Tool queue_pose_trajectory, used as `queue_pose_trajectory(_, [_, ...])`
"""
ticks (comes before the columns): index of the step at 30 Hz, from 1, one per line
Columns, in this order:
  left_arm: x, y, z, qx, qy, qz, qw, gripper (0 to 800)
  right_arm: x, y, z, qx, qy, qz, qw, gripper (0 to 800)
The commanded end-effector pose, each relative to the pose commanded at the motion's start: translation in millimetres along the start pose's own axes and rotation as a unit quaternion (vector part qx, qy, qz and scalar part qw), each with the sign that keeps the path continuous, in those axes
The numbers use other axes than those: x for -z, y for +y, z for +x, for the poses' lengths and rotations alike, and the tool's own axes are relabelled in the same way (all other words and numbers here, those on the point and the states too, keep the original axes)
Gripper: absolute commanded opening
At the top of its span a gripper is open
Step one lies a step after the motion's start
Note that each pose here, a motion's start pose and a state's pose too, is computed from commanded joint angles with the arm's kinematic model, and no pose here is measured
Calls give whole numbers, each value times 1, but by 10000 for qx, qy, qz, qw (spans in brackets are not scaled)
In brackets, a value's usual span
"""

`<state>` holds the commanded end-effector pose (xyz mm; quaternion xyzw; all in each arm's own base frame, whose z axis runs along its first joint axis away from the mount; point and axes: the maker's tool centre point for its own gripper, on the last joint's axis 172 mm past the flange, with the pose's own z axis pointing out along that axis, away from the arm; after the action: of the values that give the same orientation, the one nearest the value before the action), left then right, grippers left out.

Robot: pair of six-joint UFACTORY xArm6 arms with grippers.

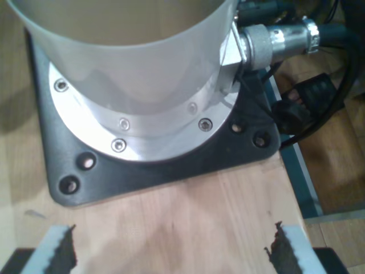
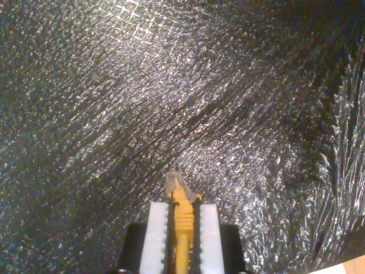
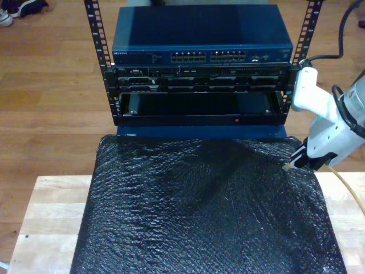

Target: Grab the cable and plug it in

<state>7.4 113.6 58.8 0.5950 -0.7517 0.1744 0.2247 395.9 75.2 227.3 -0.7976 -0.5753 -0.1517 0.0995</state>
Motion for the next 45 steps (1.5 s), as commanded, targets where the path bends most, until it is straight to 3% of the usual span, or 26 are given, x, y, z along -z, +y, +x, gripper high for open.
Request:
queue_pose_trajectory(24, [-18,1,-12,76,-261,46,9996,799,10,7,12,62,80,-158,9998,0])
queue_pose_trajectory(33, [-18,1,-12,76,-261,46,9996,799,20,14,48,454,205,-473,9976,0])
queue_pose_trajectory(45, [-18,1,-12,76,-261,46,9996,799,-3,21,74,847,291,-1003,9909,0])
